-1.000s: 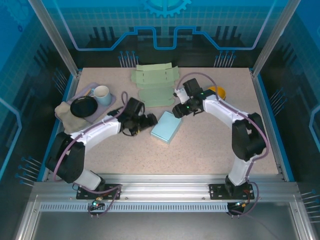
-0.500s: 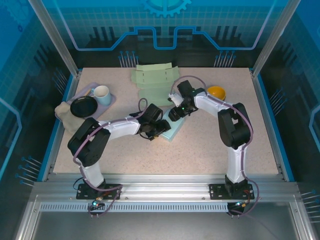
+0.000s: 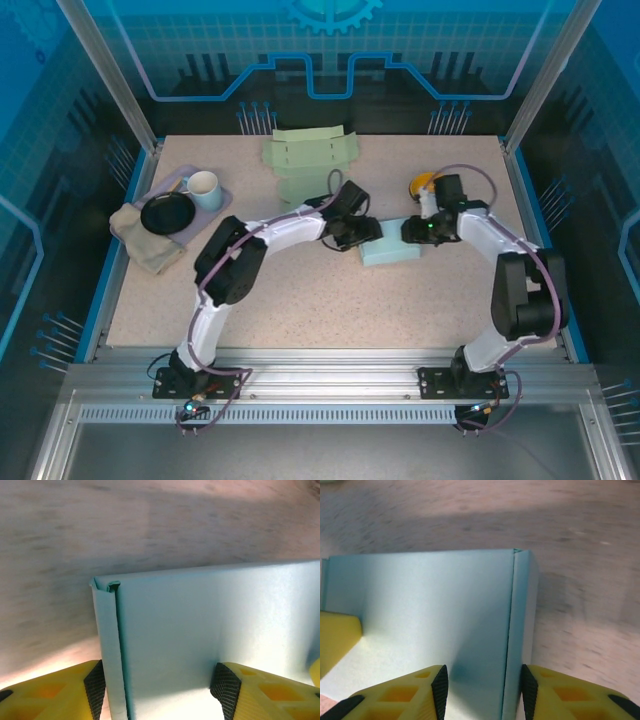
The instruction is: Fold the paper box
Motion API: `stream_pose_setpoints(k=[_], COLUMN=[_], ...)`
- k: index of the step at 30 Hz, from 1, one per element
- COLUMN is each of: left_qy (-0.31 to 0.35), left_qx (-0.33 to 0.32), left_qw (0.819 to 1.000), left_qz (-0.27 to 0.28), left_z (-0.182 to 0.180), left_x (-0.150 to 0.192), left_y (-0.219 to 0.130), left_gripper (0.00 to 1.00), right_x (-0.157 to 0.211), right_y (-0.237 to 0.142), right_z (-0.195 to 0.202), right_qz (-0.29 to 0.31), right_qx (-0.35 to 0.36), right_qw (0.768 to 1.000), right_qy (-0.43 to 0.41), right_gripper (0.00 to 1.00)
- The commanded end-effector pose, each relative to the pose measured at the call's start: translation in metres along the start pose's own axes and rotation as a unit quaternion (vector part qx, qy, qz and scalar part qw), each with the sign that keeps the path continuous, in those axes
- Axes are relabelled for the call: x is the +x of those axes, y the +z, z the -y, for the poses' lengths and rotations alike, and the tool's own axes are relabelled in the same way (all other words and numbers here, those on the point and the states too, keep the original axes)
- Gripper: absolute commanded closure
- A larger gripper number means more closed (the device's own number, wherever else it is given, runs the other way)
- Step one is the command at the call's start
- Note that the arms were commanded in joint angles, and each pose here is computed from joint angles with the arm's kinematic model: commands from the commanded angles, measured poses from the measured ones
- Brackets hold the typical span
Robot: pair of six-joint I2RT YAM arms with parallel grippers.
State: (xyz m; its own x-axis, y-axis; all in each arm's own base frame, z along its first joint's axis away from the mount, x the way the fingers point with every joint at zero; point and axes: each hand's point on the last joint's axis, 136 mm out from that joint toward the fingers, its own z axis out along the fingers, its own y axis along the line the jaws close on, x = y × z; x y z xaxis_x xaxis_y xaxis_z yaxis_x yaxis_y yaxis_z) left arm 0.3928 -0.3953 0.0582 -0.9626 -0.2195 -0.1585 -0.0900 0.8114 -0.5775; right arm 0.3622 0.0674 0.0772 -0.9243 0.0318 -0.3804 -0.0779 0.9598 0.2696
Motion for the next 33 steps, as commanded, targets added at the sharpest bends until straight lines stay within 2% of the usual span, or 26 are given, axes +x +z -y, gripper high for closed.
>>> stream_pose_setpoints(k=[1, 6, 11, 15, 20, 23, 27, 30, 33], left_qy=[0.063, 0.082, 0.096, 0.110, 0.105, 0.103, 0.073, 0.048, 0.028], left_qx=[0.072, 0.091, 0.064, 0.020, -0.015, -0.062, -0.121, -0.137, -0.156], left_qw=[0.994, 0.991, 0.993, 0.994, 0.994, 0.989, 0.981, 0.979, 0.978], left_qz=[-0.051, -0.054, -0.034, -0.013, 0.037, 0.081, 0.131, 0.144, 0.133], left_z=[0.064, 0.097, 0.090, 0.066, 0.031, -0.005, -0.073, -0.117, -0.151], left_x=[0.028, 0.026, 0.013, -0.004, -0.042, -0.070, -0.112, -0.140, -0.160], left_y=[0.020, 0.042, 0.042, 0.021, -0.040, -0.089, -0.142, -0.152, -0.141], left_gripper=[0.37, 0.34, 0.23, 0.16, 0.12, 0.11, 0.07, 0.06, 0.07], right_x=[0.002, -0.007, -0.011, -0.014, -0.026, -0.039, -0.057, -0.063, -0.062], right_y=[0.000, 0.001, -0.006, -0.032, -0.064, -0.081, -0.105, -0.112, -0.107], right_z=[0.011, 0.048, 0.074, 0.090, 0.091, 0.072, 0.013, -0.032, -0.065], right_qz=[0.005, 0.028, 0.039, 0.059, 0.089, 0.117, 0.177, 0.195, 0.187], right_qx=[-0.022, 0.024, 0.070, 0.129, 0.158, 0.141, 0.096, 0.052, 0.022], right_qw=[0.999, 0.995, 0.990, 0.982, 0.976, 0.979, 0.980, 0.979, 0.979], right_qy=[0.048, 0.088, 0.116, 0.123, 0.118, 0.090, 0.006, -0.040, -0.074], right_gripper=[0.56, 0.54, 0.48, 0.43, 0.41, 0.41, 0.40, 0.39, 0.39])
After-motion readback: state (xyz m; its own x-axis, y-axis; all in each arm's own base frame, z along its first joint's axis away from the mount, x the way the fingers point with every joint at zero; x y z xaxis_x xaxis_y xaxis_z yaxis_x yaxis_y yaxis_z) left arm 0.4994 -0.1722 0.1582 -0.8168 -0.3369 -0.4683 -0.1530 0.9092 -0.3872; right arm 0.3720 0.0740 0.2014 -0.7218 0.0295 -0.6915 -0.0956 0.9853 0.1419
